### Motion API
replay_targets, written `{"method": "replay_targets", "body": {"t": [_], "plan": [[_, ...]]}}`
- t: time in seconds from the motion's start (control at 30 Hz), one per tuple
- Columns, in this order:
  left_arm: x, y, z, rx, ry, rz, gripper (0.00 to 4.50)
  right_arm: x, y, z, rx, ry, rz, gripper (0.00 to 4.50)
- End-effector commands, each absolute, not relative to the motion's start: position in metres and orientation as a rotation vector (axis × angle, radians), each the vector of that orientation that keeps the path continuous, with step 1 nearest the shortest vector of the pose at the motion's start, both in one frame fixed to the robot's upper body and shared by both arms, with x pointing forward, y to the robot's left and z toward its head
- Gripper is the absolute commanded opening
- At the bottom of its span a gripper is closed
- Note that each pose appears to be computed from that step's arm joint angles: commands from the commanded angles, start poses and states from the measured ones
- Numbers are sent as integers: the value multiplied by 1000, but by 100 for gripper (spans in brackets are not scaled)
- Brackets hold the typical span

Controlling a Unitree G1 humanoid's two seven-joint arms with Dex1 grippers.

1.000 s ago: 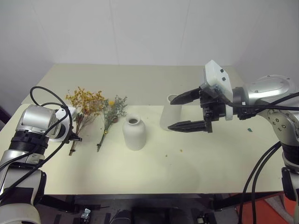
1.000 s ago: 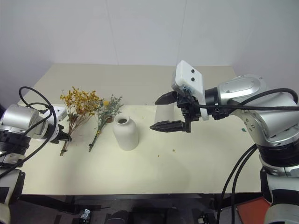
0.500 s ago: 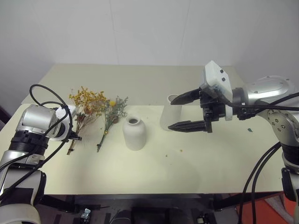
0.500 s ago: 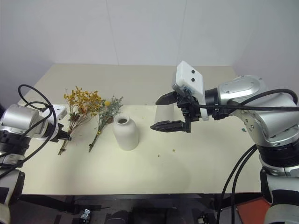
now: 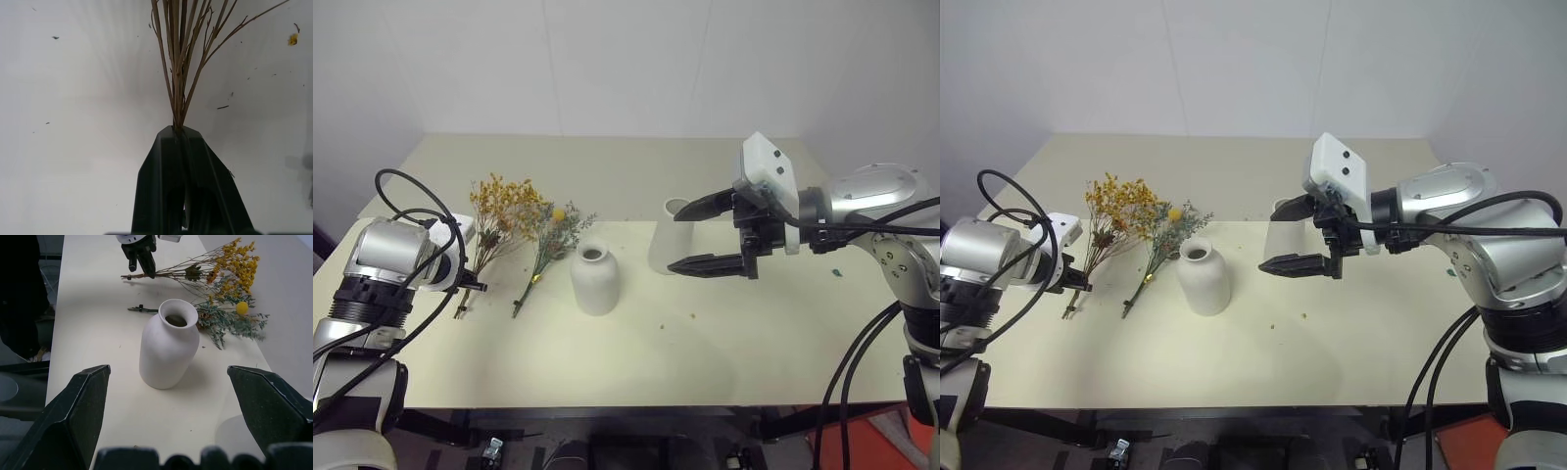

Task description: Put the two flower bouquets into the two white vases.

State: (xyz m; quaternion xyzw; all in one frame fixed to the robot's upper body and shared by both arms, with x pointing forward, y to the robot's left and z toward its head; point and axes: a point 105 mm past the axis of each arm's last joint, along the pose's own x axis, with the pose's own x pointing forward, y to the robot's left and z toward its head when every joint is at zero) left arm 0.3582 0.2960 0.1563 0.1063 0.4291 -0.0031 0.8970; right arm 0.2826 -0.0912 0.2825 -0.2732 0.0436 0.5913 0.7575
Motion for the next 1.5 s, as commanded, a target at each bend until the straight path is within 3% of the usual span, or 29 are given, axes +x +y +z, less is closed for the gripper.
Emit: {"method": "replay_targets", "body": {"t": [0.03,0.1,0.27,0.47,0.7,1.1,1.5], "plan": [[374,293,204,263,633,22,3,278,-95,298,-627,17,1261,450],[379,287,222,271,480,18,3,278,-96,299,-622,14,1253,450],[372,268,232,284,332,-89,3,278,-98,300,-616,11,1236,450],[367,251,261,288,-35,-180,3,279,-102,302,-614,-4,1195,450],[377,210,289,267,-283,-314,3,280,-103,302,-585,-30,1139,450],[412,129,317,231,-398,-537,3,278,-112,302,-541,-48,1012,450],[410,67,333,-16,-444,-854,3,275,-156,293,-581,46,807,450]]}}
